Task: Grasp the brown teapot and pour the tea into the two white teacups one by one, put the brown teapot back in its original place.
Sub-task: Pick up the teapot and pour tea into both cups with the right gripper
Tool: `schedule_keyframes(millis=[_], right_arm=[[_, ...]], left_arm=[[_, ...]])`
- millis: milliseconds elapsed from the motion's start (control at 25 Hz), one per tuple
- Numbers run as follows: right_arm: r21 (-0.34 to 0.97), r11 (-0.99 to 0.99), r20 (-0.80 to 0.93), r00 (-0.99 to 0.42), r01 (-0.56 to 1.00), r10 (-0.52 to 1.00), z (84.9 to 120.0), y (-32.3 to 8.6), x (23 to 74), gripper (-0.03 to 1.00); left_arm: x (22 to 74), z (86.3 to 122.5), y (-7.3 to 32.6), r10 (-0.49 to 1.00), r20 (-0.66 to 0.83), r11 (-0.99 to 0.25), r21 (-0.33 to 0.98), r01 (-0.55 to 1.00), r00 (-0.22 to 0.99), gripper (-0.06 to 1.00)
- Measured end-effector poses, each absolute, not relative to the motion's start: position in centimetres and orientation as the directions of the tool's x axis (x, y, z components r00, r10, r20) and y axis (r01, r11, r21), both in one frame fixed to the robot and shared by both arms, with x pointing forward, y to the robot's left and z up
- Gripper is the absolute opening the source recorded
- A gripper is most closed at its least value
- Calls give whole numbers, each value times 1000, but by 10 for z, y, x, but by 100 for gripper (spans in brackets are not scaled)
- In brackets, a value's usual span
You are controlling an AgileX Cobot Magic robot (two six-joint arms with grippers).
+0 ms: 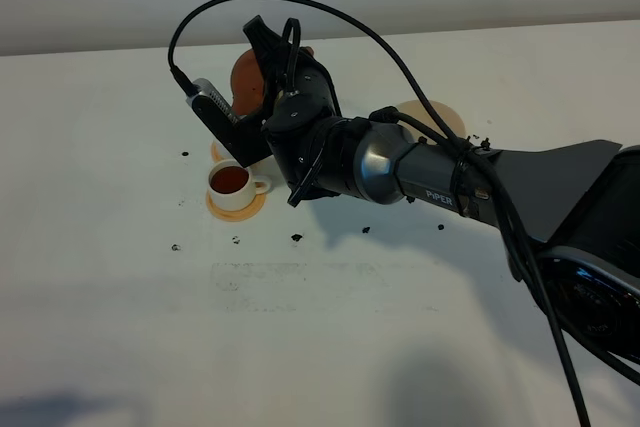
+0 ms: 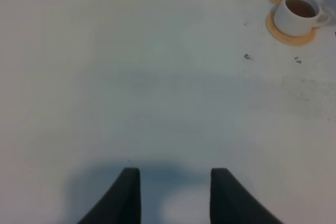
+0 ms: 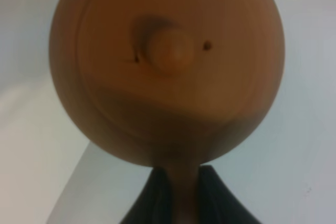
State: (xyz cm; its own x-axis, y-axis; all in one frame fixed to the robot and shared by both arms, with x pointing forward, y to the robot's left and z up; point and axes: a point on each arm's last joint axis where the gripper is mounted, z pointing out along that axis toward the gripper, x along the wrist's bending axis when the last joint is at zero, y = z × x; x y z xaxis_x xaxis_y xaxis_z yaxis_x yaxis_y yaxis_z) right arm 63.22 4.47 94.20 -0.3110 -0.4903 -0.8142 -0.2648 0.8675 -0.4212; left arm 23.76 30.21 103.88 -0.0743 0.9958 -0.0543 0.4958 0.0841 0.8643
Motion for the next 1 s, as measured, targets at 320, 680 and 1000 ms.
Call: schedule_keyframes(millis=[320, 680, 1000], right_arm=[[-441, 856, -811, -289, -268, -508, 943, 45, 633, 9], [-464, 843, -807, -264, -271, -529, 945, 46, 633, 9], [-479, 837, -804, -250, -265, -540, 947, 45, 634, 9]], left_arm=[[238, 1039, 302, 996, -54, 84, 864, 496, -74, 31], [238, 1039, 302, 996, -54, 84, 864, 496, -74, 31], [238, 1039, 302, 996, -54, 84, 864, 496, -74, 31]])
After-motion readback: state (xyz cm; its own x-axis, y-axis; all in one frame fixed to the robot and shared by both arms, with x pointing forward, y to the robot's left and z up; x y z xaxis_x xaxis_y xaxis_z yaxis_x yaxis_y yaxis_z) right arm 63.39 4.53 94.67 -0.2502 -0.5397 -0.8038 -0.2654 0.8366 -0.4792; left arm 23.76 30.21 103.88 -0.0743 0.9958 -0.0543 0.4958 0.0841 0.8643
